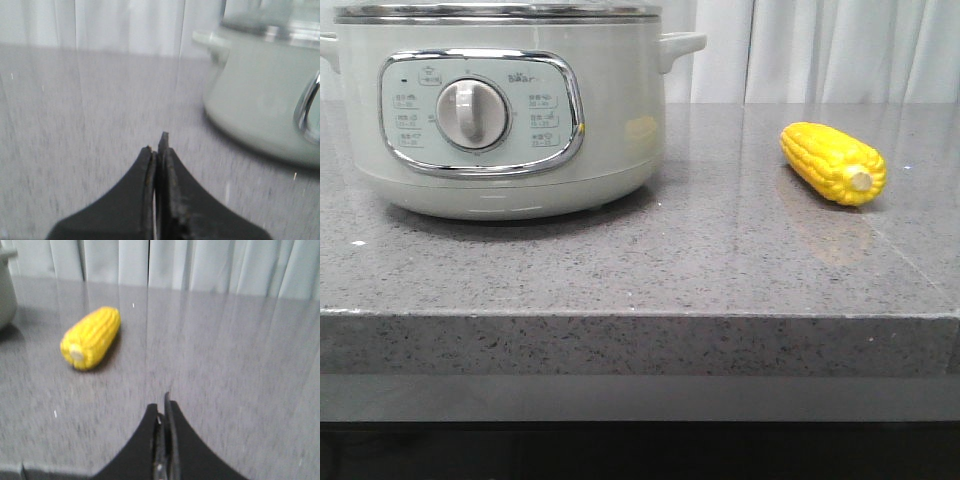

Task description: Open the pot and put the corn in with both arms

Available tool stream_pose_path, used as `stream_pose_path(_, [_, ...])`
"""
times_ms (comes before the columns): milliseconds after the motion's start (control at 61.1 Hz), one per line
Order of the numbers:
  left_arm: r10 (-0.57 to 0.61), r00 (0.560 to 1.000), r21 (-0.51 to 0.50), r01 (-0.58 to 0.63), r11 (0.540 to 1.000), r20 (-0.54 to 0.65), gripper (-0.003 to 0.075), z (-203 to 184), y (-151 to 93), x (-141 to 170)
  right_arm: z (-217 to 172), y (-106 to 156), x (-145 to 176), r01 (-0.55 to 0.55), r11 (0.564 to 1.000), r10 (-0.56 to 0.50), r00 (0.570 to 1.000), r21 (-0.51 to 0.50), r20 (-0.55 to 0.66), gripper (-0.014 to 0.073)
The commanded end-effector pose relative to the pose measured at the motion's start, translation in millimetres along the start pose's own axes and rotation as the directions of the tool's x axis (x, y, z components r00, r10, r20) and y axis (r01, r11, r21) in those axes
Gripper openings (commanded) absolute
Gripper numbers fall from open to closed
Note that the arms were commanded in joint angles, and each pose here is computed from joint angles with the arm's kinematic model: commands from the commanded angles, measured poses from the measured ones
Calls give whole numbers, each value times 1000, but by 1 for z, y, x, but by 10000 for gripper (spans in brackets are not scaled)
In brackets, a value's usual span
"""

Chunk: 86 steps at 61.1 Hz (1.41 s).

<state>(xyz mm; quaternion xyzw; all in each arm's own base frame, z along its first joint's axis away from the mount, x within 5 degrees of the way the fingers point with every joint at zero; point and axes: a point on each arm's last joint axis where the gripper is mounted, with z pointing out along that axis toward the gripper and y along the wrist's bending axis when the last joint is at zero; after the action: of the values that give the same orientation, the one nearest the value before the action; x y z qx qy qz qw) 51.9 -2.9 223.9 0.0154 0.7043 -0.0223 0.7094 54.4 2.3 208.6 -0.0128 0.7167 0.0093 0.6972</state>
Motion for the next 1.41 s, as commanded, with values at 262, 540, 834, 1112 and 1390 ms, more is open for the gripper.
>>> stream_pose_path(262, [-21, 999, 11, 21, 1000, 44, -19, 26, -2, -131, -8, 0, -131, 16, 1000, -16, 990, -1, 143, -59])
stream_pose_path(540, [-46, 998, 13, 47, 999, -32, 9, 58, -3, -142, 24, 0, -160, 15, 1000, -15, 1000, -9, 23, -52])
stream_pose_path(834, [-46, 998, 13, 47, 999, -33, 653, 58, -3, -142, 24, 0, -159, 15, 1000, -15, 1000, -12, 17, 539])
stream_pose_path(1112, [-22, 996, 35, 25, 999, -83, 692, 71, -5, -150, 24, 0, -159, 15, 1000, -15, 1000, -12, 17, 654])
stream_pose_path(1390, [43, 954, 213, 22, 977, -298, 692, 137, -39, -189, 24, 0, -159, 15, 1000, -15, 1000, -12, 17, 654])
